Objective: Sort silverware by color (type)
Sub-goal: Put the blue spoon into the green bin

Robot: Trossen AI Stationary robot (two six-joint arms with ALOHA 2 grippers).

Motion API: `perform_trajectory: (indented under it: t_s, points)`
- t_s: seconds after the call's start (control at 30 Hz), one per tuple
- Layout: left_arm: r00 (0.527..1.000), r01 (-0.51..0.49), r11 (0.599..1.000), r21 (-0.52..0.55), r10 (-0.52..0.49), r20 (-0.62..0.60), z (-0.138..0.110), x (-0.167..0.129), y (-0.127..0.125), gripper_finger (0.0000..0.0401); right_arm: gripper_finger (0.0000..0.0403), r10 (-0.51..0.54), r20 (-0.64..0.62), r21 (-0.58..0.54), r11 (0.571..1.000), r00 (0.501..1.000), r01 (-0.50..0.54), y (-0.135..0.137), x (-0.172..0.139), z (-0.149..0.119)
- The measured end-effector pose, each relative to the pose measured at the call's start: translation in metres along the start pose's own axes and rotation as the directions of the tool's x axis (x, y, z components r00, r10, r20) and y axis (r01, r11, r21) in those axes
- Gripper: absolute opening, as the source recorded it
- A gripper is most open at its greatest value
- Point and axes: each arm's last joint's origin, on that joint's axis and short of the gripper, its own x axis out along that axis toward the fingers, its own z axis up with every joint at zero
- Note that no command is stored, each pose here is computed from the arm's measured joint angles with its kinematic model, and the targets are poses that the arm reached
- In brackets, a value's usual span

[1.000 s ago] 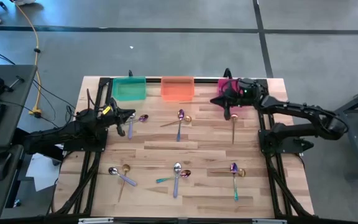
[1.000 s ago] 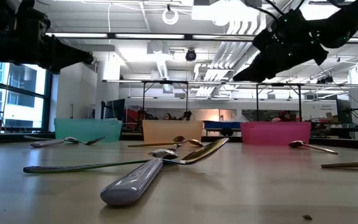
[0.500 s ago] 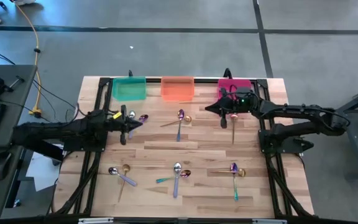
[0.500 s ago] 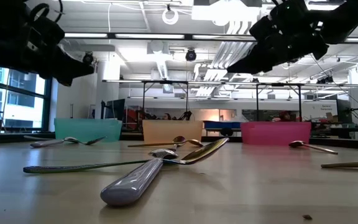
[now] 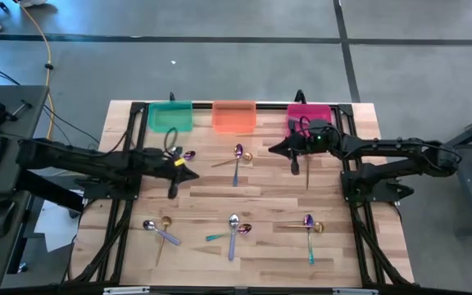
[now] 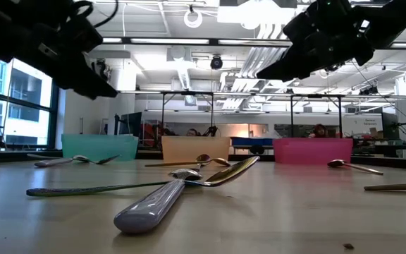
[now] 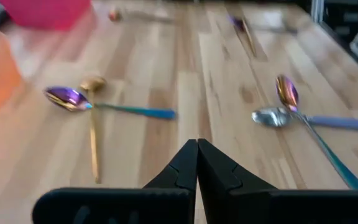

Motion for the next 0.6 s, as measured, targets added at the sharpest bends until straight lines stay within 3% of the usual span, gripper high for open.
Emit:
perform_trajectory:
  t_s: [0.23,0.47,0.6]
  points:
    - [0.976,0.092,0.996,0.019,-0.086,-0.202,0.018,0.014,-0.022,0.0001,0.0002,-0.001,-0.001,-0.007,1.000,1.000,0.001,0.001,0.000,0.000]
    - [0.885,0.186,0.981,0.045,-0.148,-0.441,0.022,0.018,-0.061,0.0035,0.0002,-0.001,-0.006,-0.006,1.000,1.000,0.001,0.001,0.000,0.000]
    - [0.837,0.241,0.970,0.036,-0.189,-0.514,0.020,0.020,-0.087,0.0064,0.0002,-0.003,-0.007,-0.007,1.000,1.000,0.003,0.001,0.000,0.000]
